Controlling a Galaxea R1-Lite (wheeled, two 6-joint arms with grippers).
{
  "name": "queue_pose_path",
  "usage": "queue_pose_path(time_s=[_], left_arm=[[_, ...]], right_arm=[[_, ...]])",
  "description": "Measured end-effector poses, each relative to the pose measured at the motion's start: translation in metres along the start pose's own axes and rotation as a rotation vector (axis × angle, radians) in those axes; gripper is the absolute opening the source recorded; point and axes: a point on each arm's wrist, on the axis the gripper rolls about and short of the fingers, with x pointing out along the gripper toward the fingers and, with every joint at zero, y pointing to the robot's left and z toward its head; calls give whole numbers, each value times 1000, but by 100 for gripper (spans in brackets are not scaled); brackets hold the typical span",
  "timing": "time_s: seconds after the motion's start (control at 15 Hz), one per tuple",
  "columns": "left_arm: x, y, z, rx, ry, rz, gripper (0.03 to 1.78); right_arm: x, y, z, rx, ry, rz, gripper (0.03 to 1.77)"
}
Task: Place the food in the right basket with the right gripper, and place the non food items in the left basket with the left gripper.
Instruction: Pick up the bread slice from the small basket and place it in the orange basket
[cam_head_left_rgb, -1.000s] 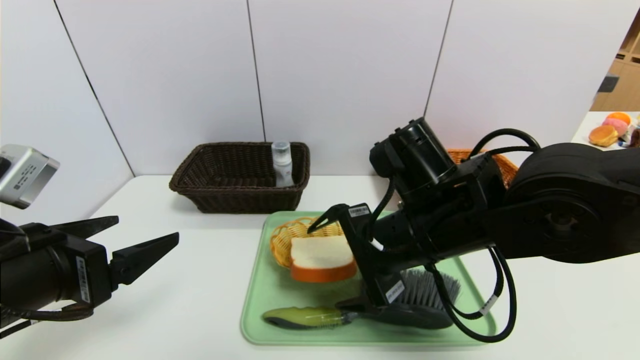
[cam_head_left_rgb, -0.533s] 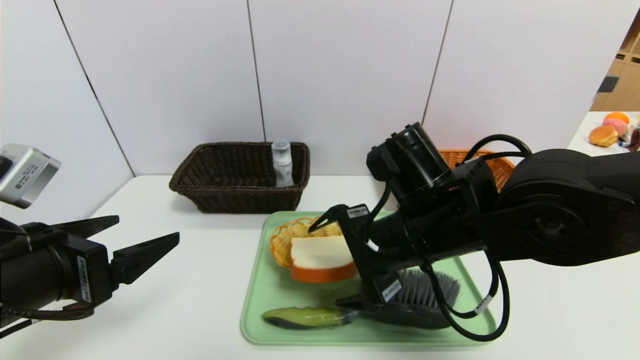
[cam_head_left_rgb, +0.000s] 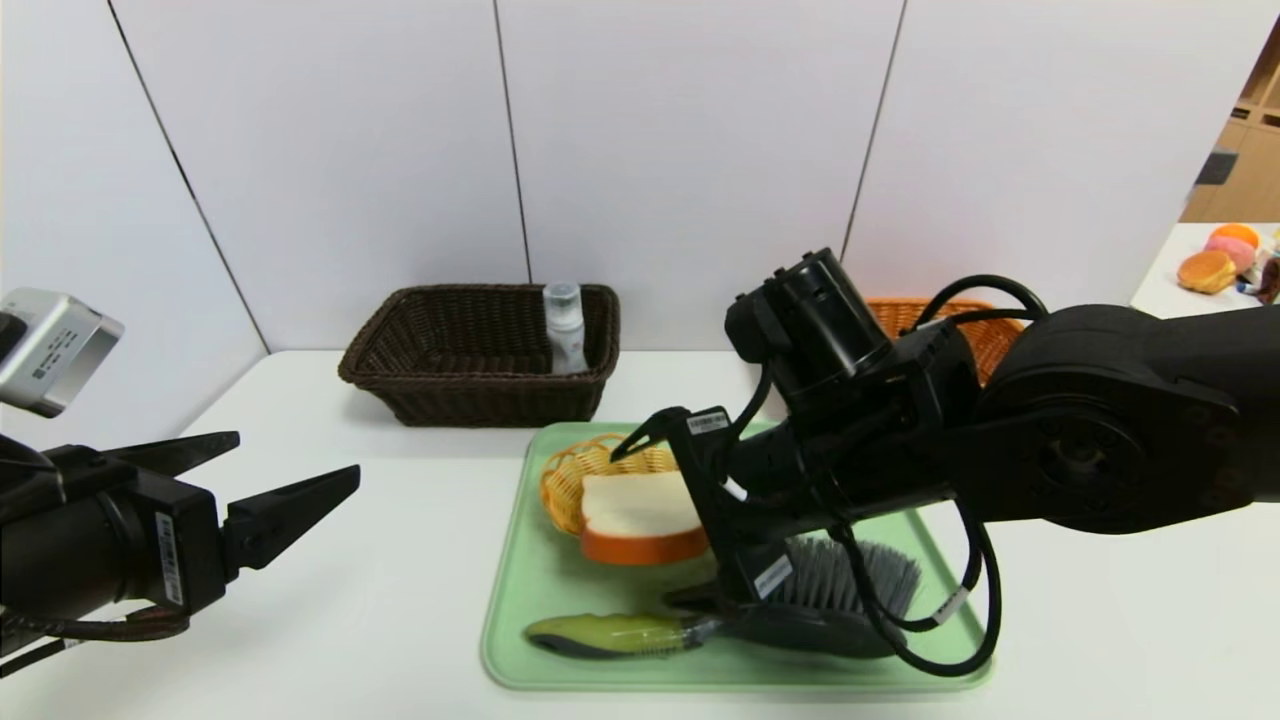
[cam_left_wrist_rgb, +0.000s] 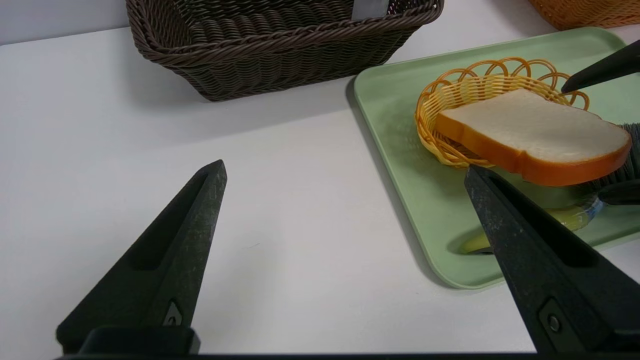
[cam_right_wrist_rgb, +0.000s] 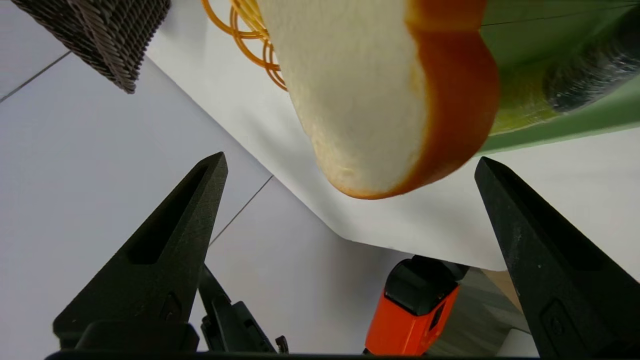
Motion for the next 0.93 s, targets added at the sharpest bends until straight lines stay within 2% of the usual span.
queue_pose_path(time_s=[0.93], left_arm=[[2,0,-1,1,10,-1,169]], right_arm=[[3,9,3,-2,-91,75,170]])
